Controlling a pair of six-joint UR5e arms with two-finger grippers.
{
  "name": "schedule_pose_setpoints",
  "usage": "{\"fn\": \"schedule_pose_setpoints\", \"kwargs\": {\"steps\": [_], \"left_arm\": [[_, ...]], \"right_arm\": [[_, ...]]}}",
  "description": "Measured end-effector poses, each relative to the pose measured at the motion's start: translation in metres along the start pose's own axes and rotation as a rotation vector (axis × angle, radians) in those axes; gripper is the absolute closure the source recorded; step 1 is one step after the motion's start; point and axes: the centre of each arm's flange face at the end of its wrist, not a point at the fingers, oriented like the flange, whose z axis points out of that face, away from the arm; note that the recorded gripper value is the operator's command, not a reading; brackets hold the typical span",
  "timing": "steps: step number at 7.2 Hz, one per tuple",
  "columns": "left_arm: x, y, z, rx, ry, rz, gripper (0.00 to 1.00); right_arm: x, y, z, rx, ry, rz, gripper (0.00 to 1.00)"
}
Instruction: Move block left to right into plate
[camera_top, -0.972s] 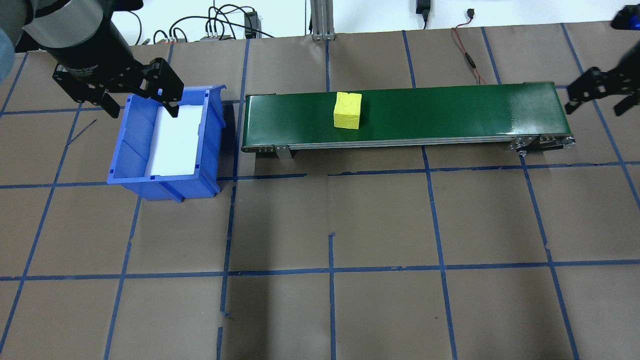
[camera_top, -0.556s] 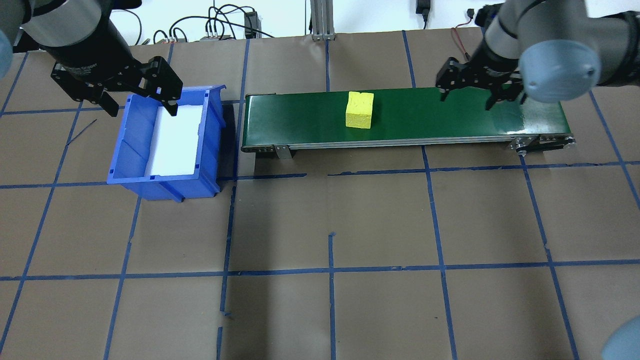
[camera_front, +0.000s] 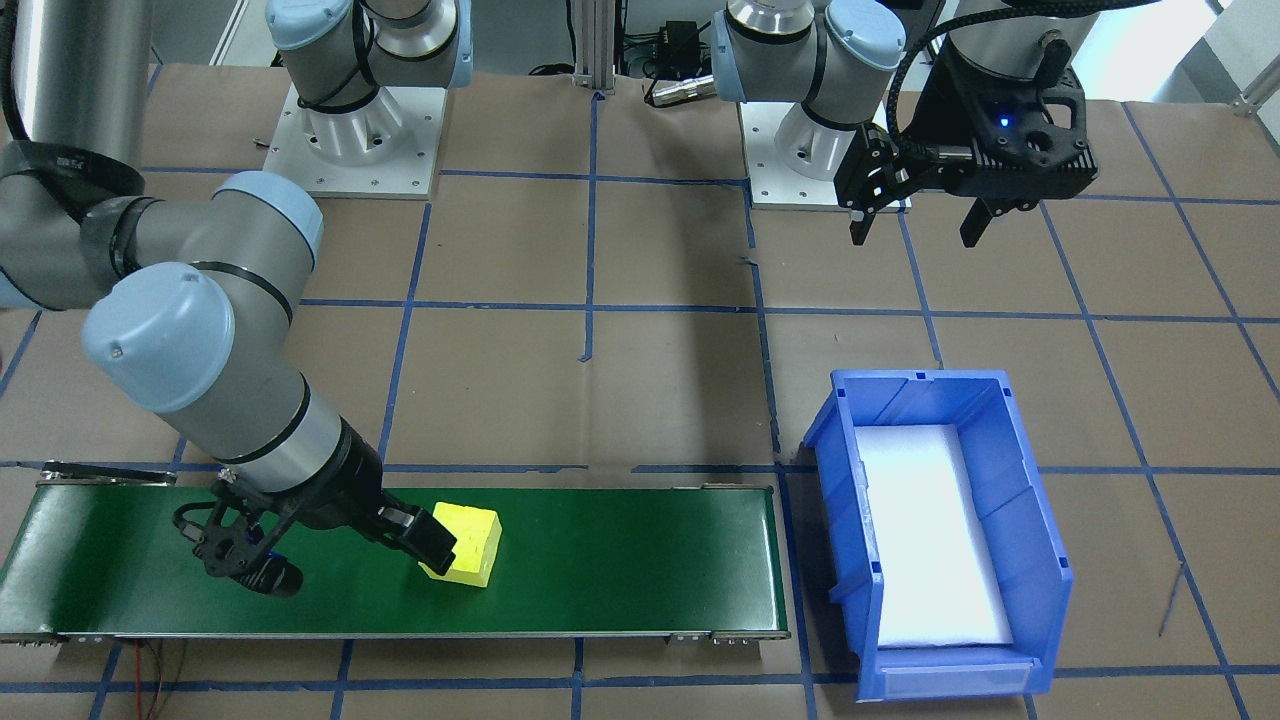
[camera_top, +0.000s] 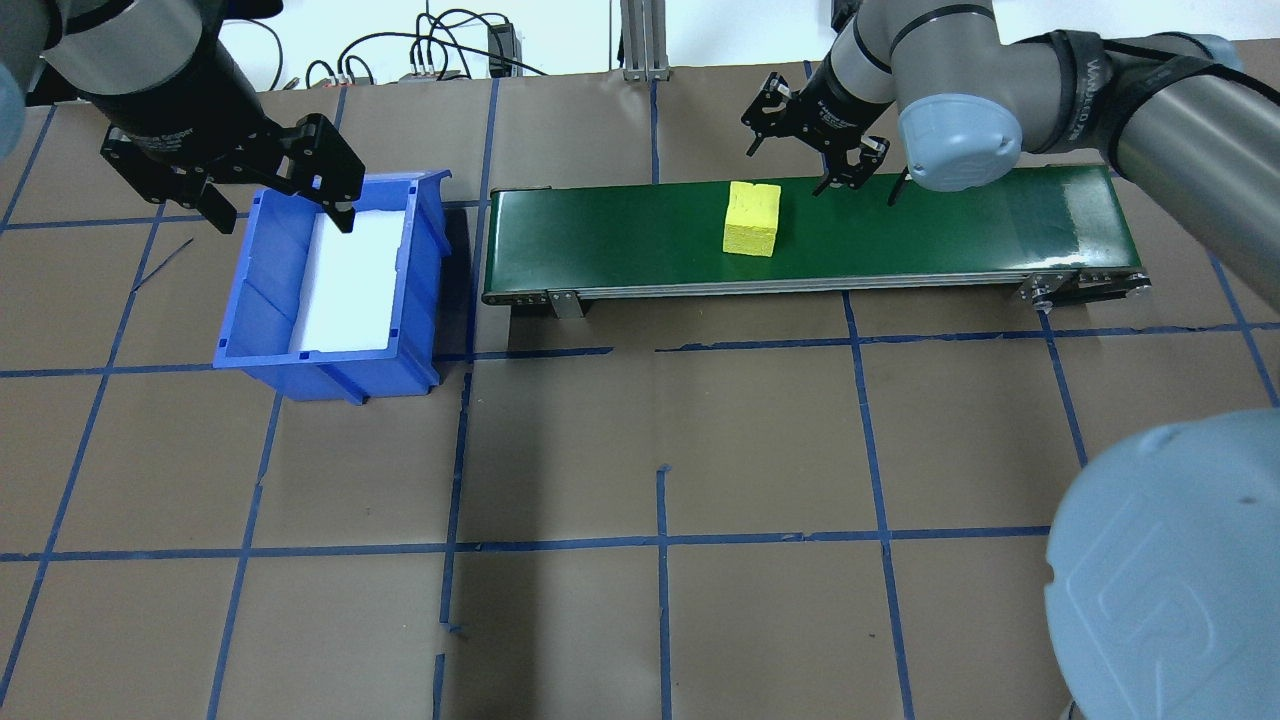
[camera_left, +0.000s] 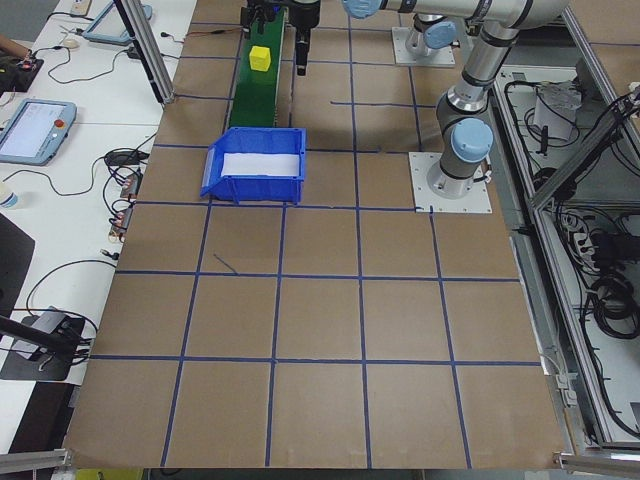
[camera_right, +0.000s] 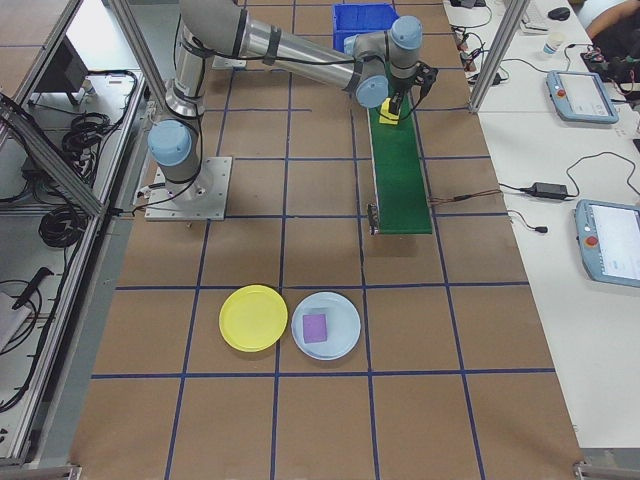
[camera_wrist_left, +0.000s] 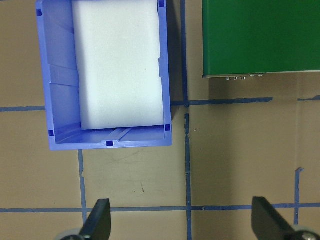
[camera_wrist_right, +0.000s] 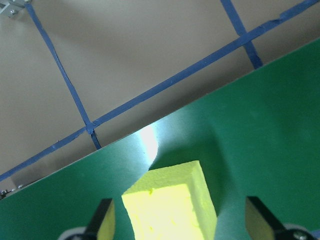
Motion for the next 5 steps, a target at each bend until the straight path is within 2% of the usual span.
{"fn": "schedule_pose_setpoints", "kwargs": {"steps": [2,3,4,5], "left_arm": [[0.0,0.001,-0.001,0.003,-0.001,0.001,0.0],[0.0,0.002,-0.001,0.002,-0.001,0.001,0.0],[0.0,0.002,-0.001,0.002,-0.001,0.001,0.0],[0.0,0.002,-0.001,0.001,-0.001,0.002,0.0]], "right_arm": [[0.008,0.003,0.029,-0.035,0.011,0.007,0.0],[0.012,0.007,0.038,-0.052,0.021,0.001,0.16],[0.016,0.009,0.044,-0.052,0.047,-0.035,0.42],[0.023,0.009,0.047,-0.035,0.098,-0.089,0.6]]}}
